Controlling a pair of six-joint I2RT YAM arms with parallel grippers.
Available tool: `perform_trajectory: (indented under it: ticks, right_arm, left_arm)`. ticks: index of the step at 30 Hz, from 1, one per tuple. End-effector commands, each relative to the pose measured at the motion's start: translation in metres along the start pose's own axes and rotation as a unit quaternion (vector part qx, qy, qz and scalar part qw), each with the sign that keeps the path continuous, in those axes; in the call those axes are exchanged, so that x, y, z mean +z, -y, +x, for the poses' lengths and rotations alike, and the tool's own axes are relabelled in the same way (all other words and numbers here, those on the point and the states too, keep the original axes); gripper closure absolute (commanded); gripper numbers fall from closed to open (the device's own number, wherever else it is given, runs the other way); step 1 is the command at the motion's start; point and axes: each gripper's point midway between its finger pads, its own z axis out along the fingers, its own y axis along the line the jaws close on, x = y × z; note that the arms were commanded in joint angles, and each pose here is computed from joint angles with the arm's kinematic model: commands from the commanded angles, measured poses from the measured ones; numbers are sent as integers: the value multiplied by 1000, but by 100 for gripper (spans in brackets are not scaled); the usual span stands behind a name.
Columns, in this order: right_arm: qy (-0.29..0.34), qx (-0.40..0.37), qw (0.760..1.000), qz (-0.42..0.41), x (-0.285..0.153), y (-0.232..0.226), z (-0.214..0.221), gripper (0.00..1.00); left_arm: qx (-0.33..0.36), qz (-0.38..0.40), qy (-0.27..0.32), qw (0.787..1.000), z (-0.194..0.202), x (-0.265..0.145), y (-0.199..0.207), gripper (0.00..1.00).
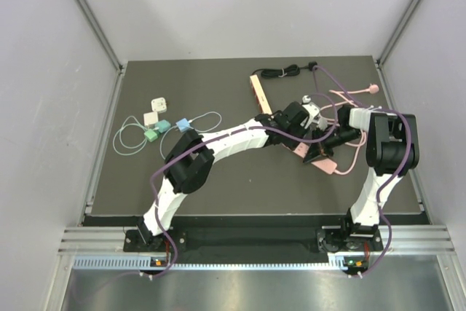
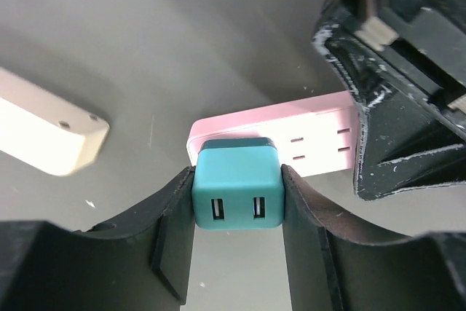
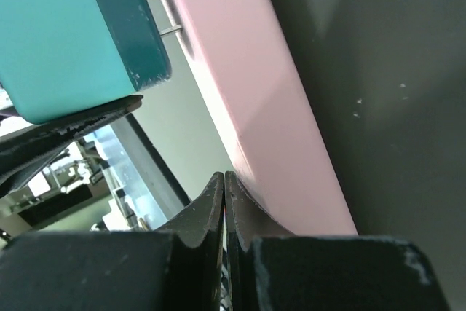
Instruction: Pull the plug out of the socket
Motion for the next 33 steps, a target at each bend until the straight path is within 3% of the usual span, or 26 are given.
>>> perform_trajectory:
  ticks: [1, 7, 18, 26, 30, 33]
  right_arm:
    - [13, -46, 995, 93, -1, 65, -14, 100]
    - [14, -34, 996, 81, -2, 68, -12, 100]
    - [17, -25, 996, 81, -4, 72, -13, 100]
    - [17, -18, 997, 78, -3, 74, -12, 100]
    - [17, -16, 997, 78, -3, 75, -12, 100]
    - [17, -16, 997, 78, -4, 75, -12, 100]
  left_arm:
    - [113, 71, 78, 988, -46, -38, 38, 100]
    - [121, 109, 123, 979, -62, -55, 51, 100]
    - [73, 176, 171, 967, -86, -82, 55, 100]
    - [-48, 199, 189, 960, -104, -93, 29, 100]
    - [-112, 237, 192, 946, -110, -95, 26, 100]
    - [-112, 228, 172, 952, -106, -86, 22, 100]
